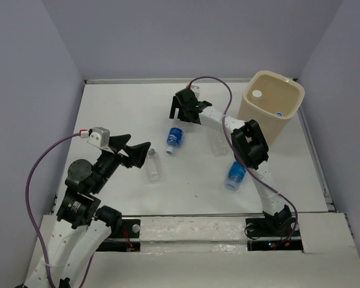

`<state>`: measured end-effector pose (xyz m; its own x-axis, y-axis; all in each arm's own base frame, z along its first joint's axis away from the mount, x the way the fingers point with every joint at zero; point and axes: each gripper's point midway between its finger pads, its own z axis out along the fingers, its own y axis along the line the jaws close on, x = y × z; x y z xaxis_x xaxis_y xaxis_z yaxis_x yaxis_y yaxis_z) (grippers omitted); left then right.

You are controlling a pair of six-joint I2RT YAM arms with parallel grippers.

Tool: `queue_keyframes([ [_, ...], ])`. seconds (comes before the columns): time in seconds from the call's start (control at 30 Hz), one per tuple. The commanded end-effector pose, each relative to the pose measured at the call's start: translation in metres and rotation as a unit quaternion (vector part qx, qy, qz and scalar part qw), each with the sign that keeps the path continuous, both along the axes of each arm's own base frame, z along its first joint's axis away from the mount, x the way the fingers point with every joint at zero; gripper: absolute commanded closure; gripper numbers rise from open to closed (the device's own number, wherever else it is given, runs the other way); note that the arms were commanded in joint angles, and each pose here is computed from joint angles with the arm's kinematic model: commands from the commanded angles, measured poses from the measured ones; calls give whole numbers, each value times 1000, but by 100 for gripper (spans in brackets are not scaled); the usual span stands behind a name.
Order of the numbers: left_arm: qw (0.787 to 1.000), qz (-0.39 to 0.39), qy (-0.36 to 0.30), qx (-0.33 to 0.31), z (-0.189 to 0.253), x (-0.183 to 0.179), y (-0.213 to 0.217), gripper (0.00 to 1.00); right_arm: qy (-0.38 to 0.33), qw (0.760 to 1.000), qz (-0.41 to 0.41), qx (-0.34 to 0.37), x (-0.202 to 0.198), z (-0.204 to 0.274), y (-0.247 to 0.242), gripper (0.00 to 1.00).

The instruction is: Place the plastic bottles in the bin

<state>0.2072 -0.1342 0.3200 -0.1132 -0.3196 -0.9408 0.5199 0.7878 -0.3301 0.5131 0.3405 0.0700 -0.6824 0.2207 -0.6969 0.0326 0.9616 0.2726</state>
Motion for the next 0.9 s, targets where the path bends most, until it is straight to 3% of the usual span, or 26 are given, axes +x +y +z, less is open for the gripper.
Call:
queue_keyframes([
  [0.0, 999, -1, -33, -11, 23, -5, 1, 1, 13, 999, -3, 38, 3, 7, 8, 1],
  [0.17, 999, -4, -32, -11, 23, -6, 0, 1, 30, 999, 0, 45, 2, -6, 9, 4],
  [0.3, 999, -4, -30, -10, 22, -5, 0, 1, 32, 998, 3, 51, 4, -9, 13, 17],
  [0.43, 999, -3, -31, -10, 23, -5, 0, 1, 27, 998, 3, 61, 5, 1, 15, 35],
  [0.47, 999, -2, -30, -10, 23, -5, 0, 1, 21, 998, -1, 61, 5, 7, 13, 49],
  [0.53, 1000, -2, -29, -10, 22, -5, 0, 1, 10, 998, -6, 64, 6, 17, 11, 62],
  [0.6, 1000, -1, -29, -9, 22, -4, 0, 1, -2, 998, -6, 65, 5, 28, 8, 65],
  [0.7, 1000, 0, -28, -9, 22, -3, 0, 1, -60, 994, 14, 90, 6, 77, 9, 67],
  [0.73, 1000, -1, -28, -9, 21, -3, 0, 1, -105, 988, 22, 114, 5, 121, 13, 68],
  [0.83, 1000, 1, -27, -10, 21, -3, 1, 1, -170, 980, 32, 99, -2, 176, 4, 68],
  [0.87, 1000, 2, -28, -10, 21, -3, 2, 1, -216, 972, 26, 90, -7, 221, -11, 68],
])
